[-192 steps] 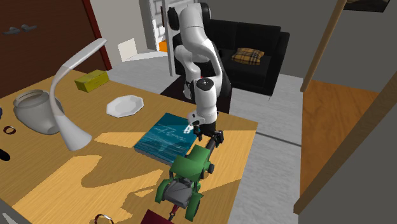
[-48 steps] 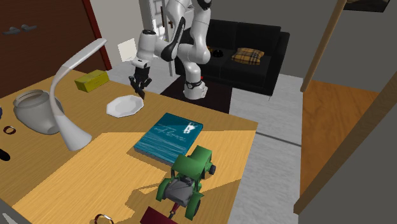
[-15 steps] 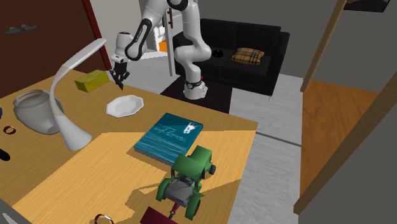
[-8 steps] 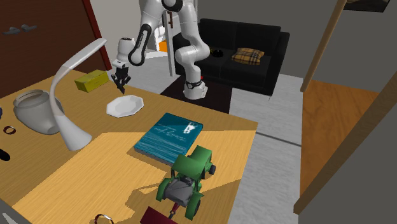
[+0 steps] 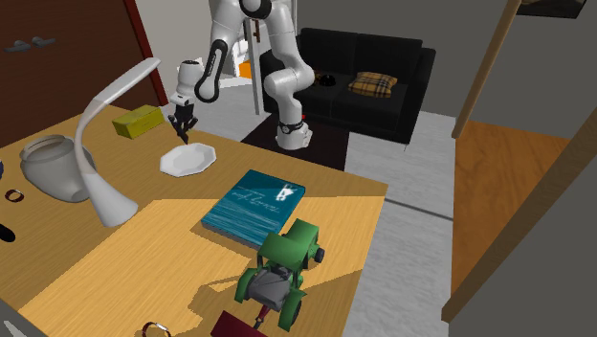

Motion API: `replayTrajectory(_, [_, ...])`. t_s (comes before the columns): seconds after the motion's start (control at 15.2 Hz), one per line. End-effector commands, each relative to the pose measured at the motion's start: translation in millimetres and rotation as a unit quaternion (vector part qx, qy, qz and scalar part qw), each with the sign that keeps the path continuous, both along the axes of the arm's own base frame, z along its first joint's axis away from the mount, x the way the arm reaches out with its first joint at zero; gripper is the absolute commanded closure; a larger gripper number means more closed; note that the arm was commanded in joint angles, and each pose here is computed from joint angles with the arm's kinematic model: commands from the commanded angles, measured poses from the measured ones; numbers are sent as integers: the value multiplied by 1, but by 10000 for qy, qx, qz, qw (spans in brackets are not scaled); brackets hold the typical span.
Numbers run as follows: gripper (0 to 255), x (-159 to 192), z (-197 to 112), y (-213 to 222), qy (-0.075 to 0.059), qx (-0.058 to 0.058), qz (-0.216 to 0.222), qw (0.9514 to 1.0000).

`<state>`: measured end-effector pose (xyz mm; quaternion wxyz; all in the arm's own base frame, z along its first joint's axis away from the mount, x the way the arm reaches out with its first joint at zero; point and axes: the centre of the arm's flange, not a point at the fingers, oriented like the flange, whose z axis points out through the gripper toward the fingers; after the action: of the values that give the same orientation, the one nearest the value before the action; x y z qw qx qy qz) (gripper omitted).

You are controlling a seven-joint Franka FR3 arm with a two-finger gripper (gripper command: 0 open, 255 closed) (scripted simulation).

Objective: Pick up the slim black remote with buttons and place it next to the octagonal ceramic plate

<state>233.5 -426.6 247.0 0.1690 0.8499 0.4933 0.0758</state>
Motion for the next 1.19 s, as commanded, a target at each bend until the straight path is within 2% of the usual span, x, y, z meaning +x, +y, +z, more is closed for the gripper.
replayTrajectory(0.0, [255,0,0,0,0,-1,0,10000])
replayTrajectory(0.07, [0,0,0,0,0,-1,0,10000])
replayTrajectory(0.4, [0,0,0,0,0,-1,0,10000])
replayTrajectory(0.66, [0,-15,47,11,0,-1,0,10000])
replayTrajectory(1.12, [0,-15,47,11,0,-1,0,10000])
